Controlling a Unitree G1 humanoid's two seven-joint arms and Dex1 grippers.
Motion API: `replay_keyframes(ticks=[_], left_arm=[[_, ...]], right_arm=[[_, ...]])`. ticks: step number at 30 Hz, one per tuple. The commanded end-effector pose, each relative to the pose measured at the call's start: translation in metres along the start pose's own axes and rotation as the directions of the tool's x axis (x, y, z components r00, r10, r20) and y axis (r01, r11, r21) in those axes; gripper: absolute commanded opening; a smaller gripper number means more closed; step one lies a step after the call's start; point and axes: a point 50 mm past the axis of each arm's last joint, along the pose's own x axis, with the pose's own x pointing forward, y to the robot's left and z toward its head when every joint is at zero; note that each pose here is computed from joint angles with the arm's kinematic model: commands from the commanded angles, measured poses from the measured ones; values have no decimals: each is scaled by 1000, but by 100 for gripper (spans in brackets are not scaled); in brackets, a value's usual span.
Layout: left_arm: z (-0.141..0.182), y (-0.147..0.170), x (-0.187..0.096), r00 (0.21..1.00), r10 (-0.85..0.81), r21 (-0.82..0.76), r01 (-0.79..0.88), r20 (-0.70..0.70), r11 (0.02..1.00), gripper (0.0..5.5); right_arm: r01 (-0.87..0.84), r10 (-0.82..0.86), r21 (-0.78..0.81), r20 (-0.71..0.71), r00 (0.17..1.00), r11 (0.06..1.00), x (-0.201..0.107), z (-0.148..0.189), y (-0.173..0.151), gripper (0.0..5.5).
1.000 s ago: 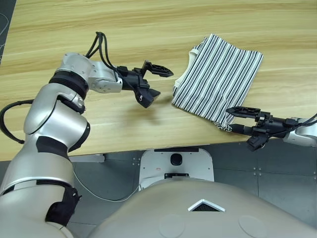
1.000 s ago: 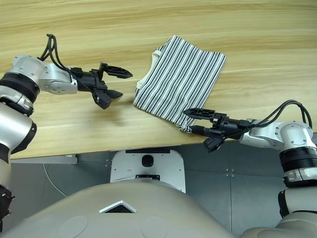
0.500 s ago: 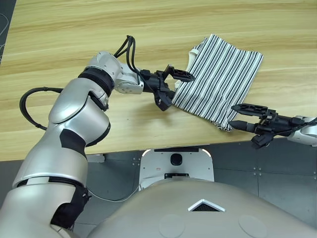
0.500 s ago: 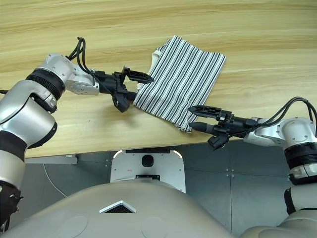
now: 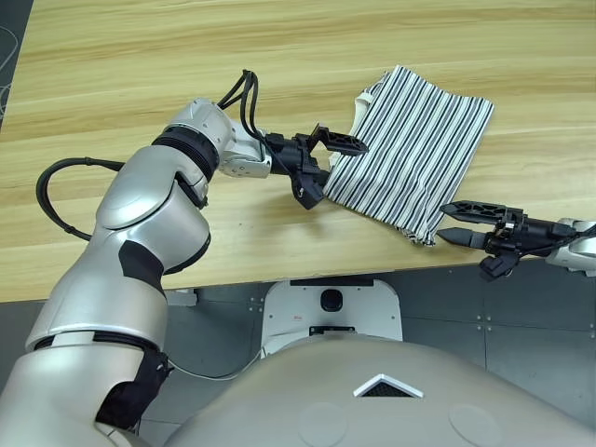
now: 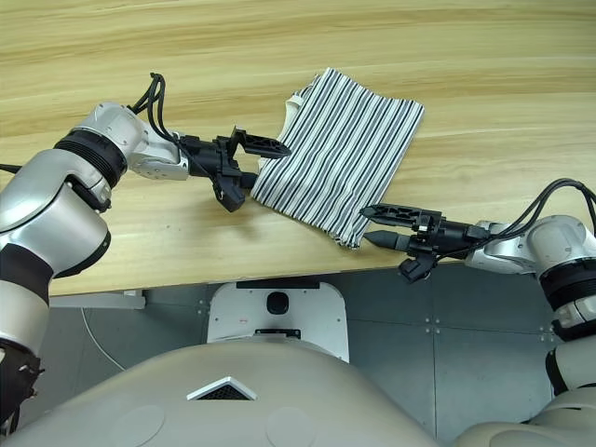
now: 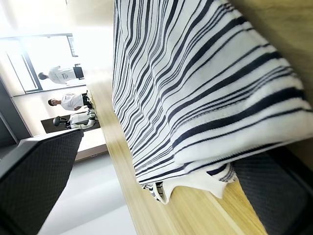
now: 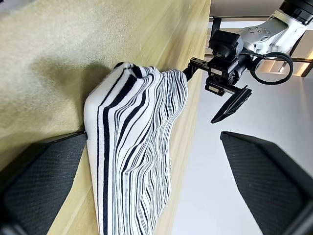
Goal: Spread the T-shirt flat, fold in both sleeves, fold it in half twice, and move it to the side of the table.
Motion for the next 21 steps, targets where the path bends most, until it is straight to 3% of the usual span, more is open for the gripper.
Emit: replay_keyframes(ticks=[1,6,16,21], left_arm=[[14,-33,1,985,-170,-28,170,32,985,533],[15,-32,6,985,-168,-28,169,36,985,533],[16,-31,10,986,-166,-41,167,35,985,355],[18,-32,11,982,-182,-51,184,38,982,273]], right_arm=[[-79,79,52,0,997,996,7,2,12,506],[-96,96,109,10,995,989,18,5,15,506],[-113,108,140,42,993,984,41,11,17,510],[-130,121,159,66,991,979,47,15,18,419]])
